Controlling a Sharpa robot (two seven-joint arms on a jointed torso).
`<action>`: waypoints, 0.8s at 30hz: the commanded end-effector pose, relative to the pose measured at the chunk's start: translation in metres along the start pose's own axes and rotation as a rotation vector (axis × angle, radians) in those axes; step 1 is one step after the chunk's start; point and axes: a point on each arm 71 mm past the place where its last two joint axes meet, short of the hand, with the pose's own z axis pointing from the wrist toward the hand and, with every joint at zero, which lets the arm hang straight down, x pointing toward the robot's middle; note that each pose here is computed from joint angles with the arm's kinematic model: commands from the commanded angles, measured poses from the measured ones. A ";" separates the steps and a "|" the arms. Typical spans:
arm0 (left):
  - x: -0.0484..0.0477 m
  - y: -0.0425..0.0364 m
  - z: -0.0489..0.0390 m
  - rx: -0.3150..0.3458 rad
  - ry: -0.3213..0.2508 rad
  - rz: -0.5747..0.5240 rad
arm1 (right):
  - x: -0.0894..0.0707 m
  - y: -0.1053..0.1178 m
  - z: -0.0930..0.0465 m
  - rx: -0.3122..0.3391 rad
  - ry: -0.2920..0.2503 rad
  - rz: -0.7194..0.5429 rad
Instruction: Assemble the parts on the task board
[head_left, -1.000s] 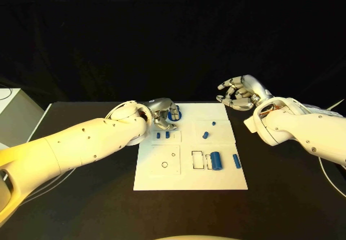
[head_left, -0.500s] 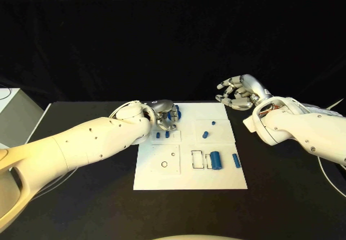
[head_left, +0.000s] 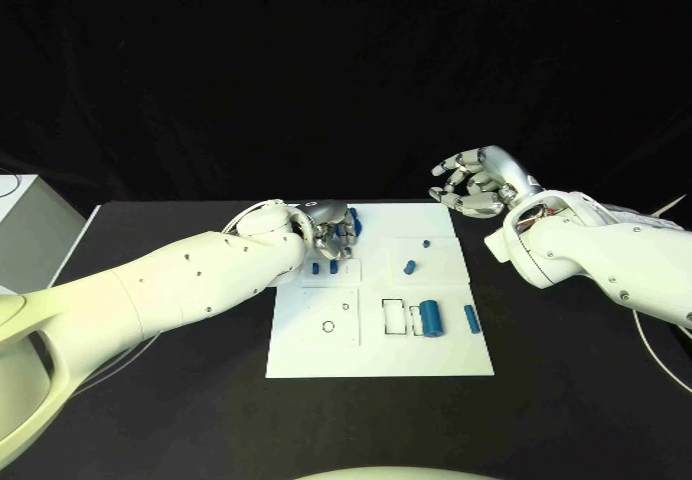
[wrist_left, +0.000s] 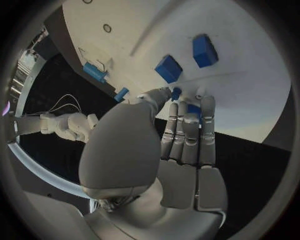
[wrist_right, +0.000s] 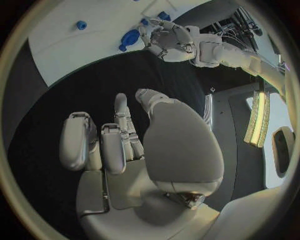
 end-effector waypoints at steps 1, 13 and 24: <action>0.0018 -0.0005 0.0011 -0.014 0.023 0.011 | 0.001 0.002 0.000 -0.017 0.004 -0.004; 0.0024 0.0006 0.0031 -0.025 0.016 0.011 | 0.001 0.002 -0.001 -0.017 0.005 -0.004; 0.0049 -0.0014 0.0040 -0.007 0.024 -0.006 | 0.001 0.003 -0.001 -0.020 0.008 -0.005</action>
